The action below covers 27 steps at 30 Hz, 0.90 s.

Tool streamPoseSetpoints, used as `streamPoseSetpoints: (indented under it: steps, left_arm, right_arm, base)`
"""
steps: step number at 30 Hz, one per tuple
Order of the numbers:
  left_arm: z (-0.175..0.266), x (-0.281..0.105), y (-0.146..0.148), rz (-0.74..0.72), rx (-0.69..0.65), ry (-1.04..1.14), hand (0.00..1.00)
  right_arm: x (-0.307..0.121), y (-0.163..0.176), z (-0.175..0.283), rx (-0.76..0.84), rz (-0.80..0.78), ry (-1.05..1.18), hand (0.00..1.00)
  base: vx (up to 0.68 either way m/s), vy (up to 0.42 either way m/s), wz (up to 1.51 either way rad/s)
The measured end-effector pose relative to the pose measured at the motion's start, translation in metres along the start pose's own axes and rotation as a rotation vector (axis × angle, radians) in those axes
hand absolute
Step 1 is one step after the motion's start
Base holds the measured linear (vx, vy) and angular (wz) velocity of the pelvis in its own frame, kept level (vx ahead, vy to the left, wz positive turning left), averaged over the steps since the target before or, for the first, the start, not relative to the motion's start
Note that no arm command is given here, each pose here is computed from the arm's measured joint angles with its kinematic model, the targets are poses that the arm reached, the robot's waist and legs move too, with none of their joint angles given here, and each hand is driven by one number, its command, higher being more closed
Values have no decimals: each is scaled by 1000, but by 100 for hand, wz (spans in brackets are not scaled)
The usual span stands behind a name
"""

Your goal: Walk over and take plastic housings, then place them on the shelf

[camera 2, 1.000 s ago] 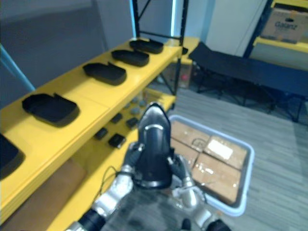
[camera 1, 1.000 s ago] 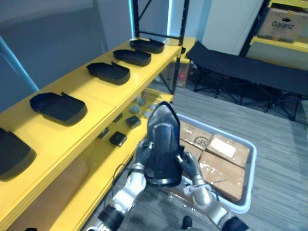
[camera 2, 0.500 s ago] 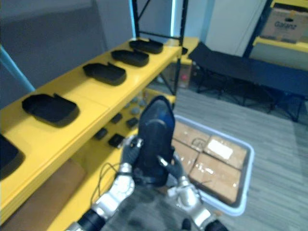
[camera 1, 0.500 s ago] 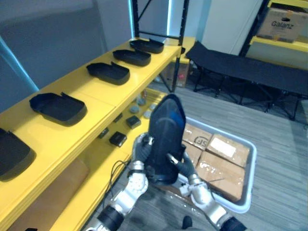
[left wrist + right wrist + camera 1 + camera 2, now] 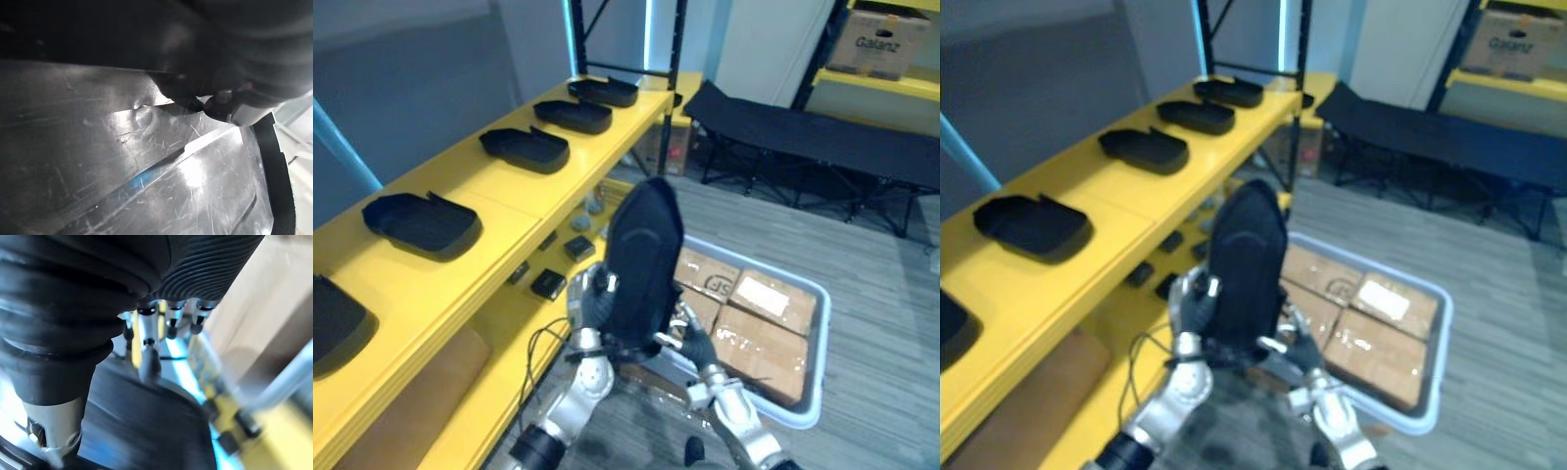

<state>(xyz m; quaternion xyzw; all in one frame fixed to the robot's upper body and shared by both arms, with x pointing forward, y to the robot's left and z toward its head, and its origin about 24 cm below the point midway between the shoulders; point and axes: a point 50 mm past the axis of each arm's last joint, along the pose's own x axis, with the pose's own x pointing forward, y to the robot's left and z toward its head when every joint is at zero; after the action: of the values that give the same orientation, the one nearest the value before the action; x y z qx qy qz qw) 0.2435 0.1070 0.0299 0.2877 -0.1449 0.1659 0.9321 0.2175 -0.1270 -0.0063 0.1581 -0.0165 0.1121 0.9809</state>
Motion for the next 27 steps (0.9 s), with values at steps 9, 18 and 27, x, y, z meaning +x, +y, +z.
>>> streamPoseSetpoints:
  steps: [9, 18, 27]
  left_arm:
    - [-32, 9, 31, 155, 121, 96, 100]
    - [-48, 13, 81, 479, -35, 235, 100]
    - [-6, 14, 172, 816, -290, 14, 100]
  right_arm:
    - [-5, -31, 82, 74, -154, -474, 0]
    - [-19, -58, 88, 29, -466, -485, 0]
    - [11, -44, 85, 62, -405, -406, 0]
  base:
    - [29, 2, -6]
    - [-1, 7, -3]
    - [8, -14, 41]
